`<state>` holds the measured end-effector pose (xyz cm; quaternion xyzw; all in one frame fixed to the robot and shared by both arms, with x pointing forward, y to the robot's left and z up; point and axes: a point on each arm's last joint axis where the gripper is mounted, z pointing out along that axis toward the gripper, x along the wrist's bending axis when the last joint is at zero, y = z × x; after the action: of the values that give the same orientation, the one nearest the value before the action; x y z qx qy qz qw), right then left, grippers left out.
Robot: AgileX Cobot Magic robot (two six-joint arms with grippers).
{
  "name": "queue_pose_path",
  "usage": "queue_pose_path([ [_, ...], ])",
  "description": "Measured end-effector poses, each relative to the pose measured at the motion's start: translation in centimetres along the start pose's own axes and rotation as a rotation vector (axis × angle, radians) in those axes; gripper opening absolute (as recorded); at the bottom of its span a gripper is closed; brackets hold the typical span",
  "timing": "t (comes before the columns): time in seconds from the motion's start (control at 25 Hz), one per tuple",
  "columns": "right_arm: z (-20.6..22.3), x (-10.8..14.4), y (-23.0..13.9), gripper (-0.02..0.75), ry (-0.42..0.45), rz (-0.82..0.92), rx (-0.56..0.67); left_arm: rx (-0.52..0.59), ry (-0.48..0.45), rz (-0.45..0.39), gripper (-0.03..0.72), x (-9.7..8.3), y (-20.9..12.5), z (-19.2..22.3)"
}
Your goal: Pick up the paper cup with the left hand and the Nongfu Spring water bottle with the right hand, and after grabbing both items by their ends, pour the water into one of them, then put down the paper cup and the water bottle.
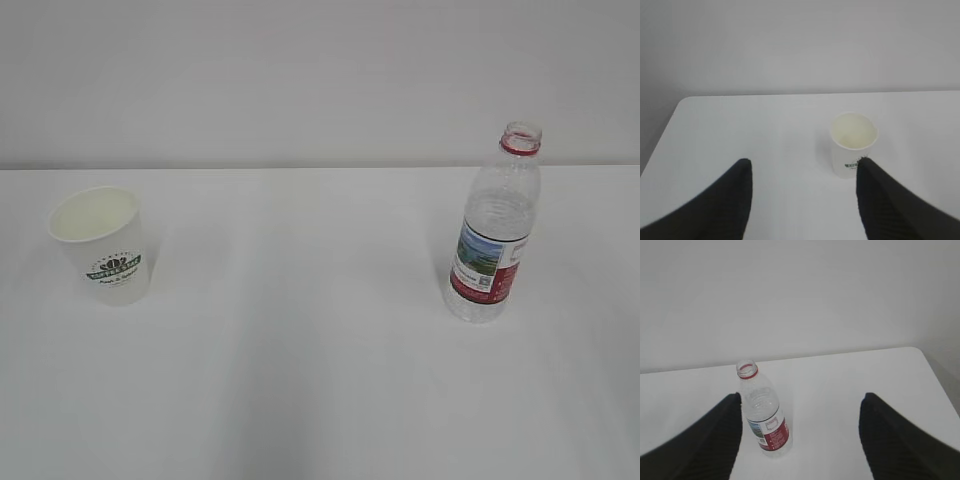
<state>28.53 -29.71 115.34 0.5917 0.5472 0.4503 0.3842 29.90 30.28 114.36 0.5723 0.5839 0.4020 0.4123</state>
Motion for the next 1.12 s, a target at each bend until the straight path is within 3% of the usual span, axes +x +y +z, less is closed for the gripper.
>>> queue_pose_path([
  [0.72, 4.7, 0.6, 3.4, 0.550, 0.028, -0.075, -0.171, -0.080, 0.031, 0.074, 0.477, 0.0, 2.1, 3.5],
  [1.12, 8.3, 0.7, 4.2, 0.549, 0.026, -0.080, -0.183, -0.106, 0.012, 0.092, 0.477, -0.4, 3.2, 7.0],
])
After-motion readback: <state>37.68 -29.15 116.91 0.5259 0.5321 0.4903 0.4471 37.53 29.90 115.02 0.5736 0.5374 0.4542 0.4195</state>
